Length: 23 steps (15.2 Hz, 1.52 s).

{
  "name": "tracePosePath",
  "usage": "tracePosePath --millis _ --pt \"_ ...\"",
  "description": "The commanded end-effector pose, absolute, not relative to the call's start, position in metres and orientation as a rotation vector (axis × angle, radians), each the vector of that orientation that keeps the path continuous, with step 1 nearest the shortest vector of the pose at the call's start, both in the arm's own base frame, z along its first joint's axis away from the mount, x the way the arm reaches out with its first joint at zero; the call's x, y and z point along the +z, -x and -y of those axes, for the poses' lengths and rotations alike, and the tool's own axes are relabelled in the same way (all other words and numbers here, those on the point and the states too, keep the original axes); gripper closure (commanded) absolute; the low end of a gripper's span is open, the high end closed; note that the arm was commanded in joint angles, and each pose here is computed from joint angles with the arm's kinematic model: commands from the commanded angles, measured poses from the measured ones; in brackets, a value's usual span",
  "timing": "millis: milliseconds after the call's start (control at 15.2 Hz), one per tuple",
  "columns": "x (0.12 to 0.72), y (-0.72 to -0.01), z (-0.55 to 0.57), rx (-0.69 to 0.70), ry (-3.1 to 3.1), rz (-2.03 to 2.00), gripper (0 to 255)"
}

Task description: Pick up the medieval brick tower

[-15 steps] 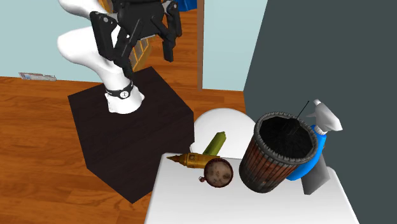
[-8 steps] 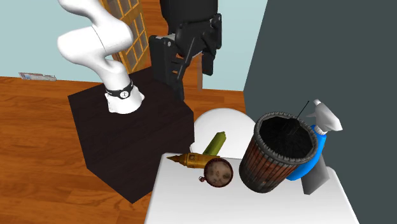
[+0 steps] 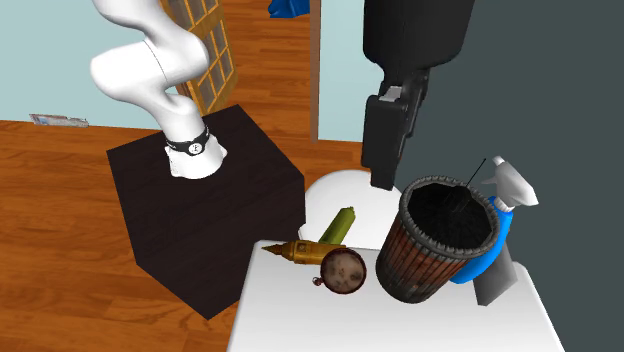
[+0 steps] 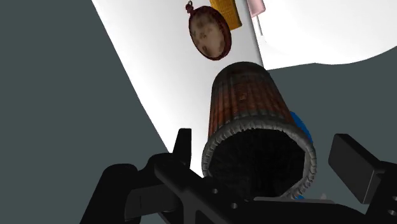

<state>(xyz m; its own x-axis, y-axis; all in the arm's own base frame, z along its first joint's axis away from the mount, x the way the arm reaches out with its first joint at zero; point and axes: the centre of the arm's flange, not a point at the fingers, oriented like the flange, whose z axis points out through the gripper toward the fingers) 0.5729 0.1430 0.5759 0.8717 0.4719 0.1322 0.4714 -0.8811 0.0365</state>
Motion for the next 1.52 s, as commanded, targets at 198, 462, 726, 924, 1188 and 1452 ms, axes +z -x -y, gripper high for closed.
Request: tracePosePath --millis 198,462,726,924,1188,1452 --pt "0.573 -0.62 -0.182 0.258 -3.03 -0.889 0" --pt "0.557 -0.621 -0.183 0.258 -3.03 -0.89 0" --pt "0.533 -0.621 -0.183 0.258 -3.03 -0.89 0" --pt "0.533 -0.62 -0.183 0.258 -3.03 -0.89 255" --pt "0.533 -0.62 -0.183 0.258 -3.03 -0.89 255" --pt "0.534 -0.62 -0.183 0.258 -3.03 -0.89 255"
